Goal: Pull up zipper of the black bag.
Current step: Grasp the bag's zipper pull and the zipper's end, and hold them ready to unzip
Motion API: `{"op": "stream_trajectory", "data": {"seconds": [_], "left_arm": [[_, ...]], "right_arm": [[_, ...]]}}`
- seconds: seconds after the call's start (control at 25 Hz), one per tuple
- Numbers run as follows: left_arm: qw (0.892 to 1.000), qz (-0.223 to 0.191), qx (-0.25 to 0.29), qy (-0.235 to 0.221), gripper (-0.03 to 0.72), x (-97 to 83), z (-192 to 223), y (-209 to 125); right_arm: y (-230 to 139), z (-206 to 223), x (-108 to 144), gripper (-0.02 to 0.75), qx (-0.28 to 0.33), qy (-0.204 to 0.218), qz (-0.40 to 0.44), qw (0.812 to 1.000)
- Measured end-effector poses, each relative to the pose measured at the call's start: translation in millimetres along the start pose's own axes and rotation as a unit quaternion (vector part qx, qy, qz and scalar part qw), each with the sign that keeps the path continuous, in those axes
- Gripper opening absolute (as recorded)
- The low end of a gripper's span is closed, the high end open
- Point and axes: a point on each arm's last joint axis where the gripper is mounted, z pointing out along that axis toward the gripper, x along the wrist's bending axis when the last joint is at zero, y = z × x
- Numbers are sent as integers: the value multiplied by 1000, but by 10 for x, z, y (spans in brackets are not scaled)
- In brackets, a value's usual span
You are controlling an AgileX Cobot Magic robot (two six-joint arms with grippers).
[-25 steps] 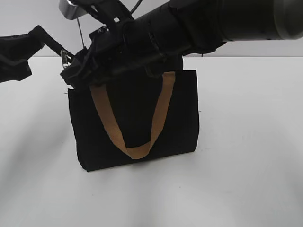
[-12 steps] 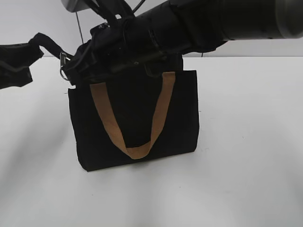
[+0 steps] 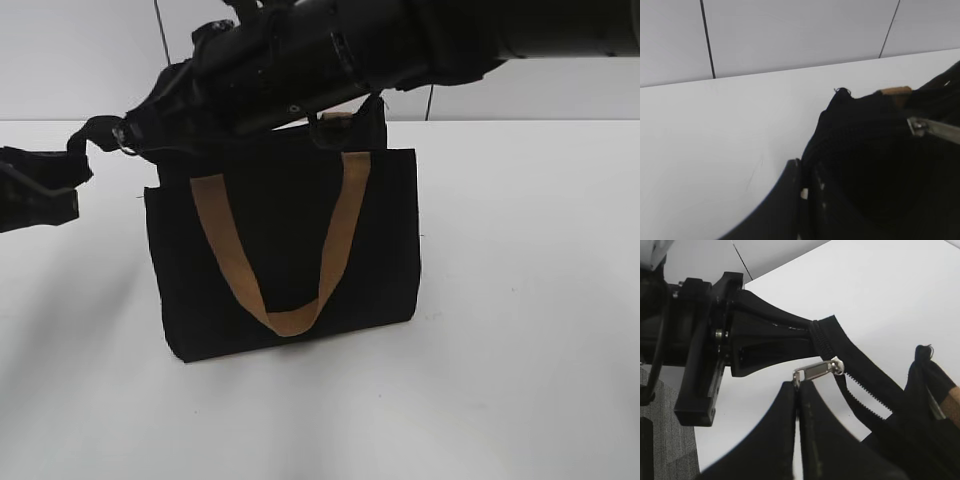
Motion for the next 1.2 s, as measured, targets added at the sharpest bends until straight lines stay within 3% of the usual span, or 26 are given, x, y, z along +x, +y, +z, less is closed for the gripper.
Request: {"op": "stream_trajectory", "data": {"seconds": [0.52,1.2], "left_arm": [[1000,0,25,4,2,7,16,-55],[994,-7,106,27,2,47,-5,-202]], "right_arm": [[3,-271,-533,-1,-13,-47,59,997],[-150,-343,-670,-1,73,-91,1,993]]}}
